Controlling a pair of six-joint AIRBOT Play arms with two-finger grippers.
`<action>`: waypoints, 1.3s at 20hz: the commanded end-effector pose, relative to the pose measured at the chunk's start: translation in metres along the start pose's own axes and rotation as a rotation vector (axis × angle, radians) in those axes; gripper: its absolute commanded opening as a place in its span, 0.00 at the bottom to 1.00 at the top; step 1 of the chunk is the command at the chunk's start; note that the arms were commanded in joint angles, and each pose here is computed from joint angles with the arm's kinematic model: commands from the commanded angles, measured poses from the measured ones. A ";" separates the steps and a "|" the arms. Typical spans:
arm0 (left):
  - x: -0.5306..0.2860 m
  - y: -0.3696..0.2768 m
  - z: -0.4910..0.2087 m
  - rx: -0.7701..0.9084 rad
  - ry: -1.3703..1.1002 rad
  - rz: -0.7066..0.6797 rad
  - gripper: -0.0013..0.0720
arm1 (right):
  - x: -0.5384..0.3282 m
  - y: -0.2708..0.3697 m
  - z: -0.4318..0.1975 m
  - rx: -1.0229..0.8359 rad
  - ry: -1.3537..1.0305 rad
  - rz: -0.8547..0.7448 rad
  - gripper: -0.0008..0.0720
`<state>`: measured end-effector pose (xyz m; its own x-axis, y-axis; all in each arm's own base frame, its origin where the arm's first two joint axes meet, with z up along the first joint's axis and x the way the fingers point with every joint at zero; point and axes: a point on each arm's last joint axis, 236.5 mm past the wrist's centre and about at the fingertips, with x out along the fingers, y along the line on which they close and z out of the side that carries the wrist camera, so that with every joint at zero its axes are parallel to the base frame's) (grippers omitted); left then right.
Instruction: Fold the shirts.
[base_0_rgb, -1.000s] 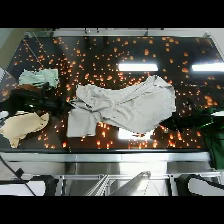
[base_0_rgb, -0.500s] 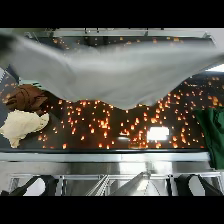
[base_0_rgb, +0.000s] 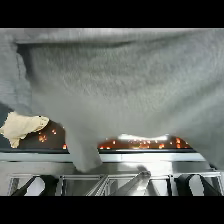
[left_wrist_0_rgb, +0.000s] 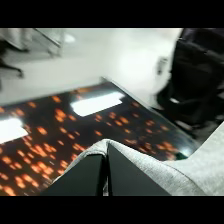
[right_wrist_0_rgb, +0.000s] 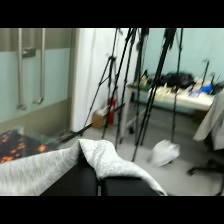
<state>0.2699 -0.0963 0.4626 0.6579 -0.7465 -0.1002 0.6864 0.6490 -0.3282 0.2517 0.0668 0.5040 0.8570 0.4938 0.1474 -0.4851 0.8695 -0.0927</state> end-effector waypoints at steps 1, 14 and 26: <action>0.041 0.070 -0.052 -0.274 0.109 -0.113 0.04 | 0.026 -0.045 -0.082 0.232 0.162 0.068 0.04; 0.275 0.314 -0.311 -0.815 0.454 -0.183 0.04 | 0.126 -0.134 -0.538 1.132 0.482 0.002 0.03; 0.255 0.303 -0.364 -0.934 0.654 -0.213 0.03 | 0.081 -0.088 -0.603 1.265 0.857 0.142 0.03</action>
<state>0.5586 -0.1439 0.0075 0.1927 -0.9366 -0.2927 0.1410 0.3216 -0.9363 0.5059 0.0174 -0.0405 0.5716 0.7591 -0.3115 -0.1034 0.4432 0.8904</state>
